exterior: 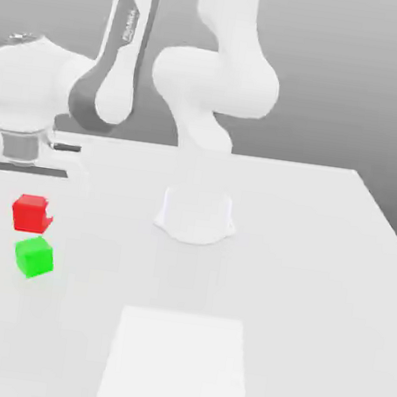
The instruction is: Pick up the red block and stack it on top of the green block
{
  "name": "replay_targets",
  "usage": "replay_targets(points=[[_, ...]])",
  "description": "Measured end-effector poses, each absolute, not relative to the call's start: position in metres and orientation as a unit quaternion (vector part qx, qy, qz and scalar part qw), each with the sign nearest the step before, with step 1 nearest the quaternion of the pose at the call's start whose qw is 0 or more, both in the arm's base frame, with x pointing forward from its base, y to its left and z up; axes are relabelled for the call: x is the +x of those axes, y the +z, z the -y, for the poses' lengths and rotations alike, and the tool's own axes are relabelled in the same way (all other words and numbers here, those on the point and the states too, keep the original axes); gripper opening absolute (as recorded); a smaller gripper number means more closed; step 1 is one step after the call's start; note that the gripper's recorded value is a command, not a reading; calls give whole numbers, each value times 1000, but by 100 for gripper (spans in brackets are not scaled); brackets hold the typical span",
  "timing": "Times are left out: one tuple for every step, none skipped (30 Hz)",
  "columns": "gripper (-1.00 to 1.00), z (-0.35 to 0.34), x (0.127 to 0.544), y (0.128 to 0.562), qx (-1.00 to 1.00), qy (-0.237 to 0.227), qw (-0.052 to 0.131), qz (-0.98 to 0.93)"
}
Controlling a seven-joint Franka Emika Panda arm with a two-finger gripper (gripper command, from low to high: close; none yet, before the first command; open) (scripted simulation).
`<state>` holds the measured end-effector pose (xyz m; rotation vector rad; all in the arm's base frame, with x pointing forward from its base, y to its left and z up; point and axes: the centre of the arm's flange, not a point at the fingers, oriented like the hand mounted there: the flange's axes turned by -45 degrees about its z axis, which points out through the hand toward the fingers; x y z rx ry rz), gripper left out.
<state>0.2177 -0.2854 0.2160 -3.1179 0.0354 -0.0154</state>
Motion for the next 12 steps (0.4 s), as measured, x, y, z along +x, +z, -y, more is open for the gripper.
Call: replay_targets(points=[[-100,285,218,213,-1000,-5,12,-11],[-100,285,218,210,-1000,-5,12,-11],[-100,284,219,206,-1000,-5,13,-10],[-100,284,219,203,-1000,-4,13,-10],[-100,284,219,200,-1000,-4,12,-10],[-100,284,218,198,-1000,-4,12,-10],[-100,284,218,195,-1000,-3,11,-10],[-100,285,218,192,-1000,-3,11,-10],[-100,285,217,190,-1000,-2,10,-10],[-100,285,217,187,-1000,-2,9,-11],[-100,285,216,185,-1000,-1,7,-11],[-100,286,216,183,-1000,-1,6,-11]])
